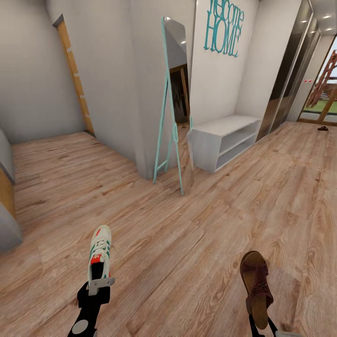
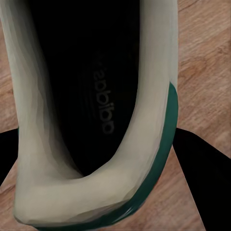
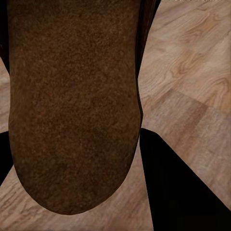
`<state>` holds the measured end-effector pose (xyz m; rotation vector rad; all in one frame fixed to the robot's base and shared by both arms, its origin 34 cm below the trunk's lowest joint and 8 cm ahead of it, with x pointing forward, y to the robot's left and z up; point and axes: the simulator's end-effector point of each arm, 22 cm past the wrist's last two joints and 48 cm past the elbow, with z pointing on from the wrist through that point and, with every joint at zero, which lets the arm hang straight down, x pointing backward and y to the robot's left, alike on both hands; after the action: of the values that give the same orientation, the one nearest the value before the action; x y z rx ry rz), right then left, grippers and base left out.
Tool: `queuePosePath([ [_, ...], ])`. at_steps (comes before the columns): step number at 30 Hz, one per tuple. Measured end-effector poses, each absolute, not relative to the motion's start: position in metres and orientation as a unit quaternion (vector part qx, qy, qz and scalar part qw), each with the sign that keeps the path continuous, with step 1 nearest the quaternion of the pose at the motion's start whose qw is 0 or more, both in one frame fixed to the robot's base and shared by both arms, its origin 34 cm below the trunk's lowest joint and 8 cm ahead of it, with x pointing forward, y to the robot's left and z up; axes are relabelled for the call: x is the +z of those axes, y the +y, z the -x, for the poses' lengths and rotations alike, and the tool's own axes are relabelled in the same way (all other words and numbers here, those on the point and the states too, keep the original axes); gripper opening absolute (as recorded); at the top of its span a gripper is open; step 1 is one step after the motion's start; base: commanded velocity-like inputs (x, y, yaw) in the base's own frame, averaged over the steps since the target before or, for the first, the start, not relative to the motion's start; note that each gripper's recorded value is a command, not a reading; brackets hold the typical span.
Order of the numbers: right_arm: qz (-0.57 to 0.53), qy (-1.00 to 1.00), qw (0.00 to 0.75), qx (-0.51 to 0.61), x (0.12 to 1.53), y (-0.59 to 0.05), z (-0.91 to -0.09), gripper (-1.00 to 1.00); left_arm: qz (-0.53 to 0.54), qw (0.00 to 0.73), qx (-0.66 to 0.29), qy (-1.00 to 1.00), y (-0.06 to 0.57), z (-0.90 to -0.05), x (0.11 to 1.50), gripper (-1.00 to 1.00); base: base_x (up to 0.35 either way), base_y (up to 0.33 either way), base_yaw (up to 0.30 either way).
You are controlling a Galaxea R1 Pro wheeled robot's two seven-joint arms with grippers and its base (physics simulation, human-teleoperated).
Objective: Pick up the two gym shoes and the two sandals from the corridor floor and place them onto the hallstand (shoe rack) in the corridor, making sure they are on the rack and not on the floor. Arrange them so the two gym shoes are next to each other and the two sandals are next to each other.
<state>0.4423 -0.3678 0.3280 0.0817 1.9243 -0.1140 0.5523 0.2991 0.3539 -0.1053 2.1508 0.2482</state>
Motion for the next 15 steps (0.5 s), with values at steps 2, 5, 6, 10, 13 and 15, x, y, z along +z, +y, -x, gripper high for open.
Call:
queuePosePath([
  [2,-0.034,0.820,0.570,-0.049,0.3281,-0.3683,-0.4423,-1.00,0.043,0.468,0.101,0.877,0.2991,-0.5522,0.3539,-1.00,-0.003,0.000,0.001],
  [5,-0.034,0.820,0.570,-0.049,0.3282,-0.3689,-0.4422,-1.00,0.043,0.468,0.101,0.877,0.2990,-0.5521,0.3538,-1.00,-0.001,0.000,0.000],
  [6,-0.034,0.820,0.569,-0.049,0.3282,-0.3690,-0.4423,-1.00,0.043,0.468,0.101,0.877,0.2991,-0.5520,0.3537,-1.00,0.000,0.000,0.033],
  [10,-0.034,0.820,0.569,-0.047,0.3278,-0.3665,-0.4425,-1.00,0.043,0.468,0.101,0.877,0.2992,-0.5519,0.3537,-1.00,0.000,0.000,0.188],
  [13,-0.034,0.820,0.569,-0.046,0.3277,-0.3661,-0.4424,-1.00,0.043,0.468,0.101,0.877,0.2988,-0.5520,0.3537,-1.00,0.000,0.000,0.268],
  [15,-0.034,0.820,0.569,-0.046,0.3276,-0.3659,-0.4423,-1.00,0.043,0.468,0.101,0.877,0.2990,-0.5519,0.3537,-1.00,0.000,0.000,0.276],
])
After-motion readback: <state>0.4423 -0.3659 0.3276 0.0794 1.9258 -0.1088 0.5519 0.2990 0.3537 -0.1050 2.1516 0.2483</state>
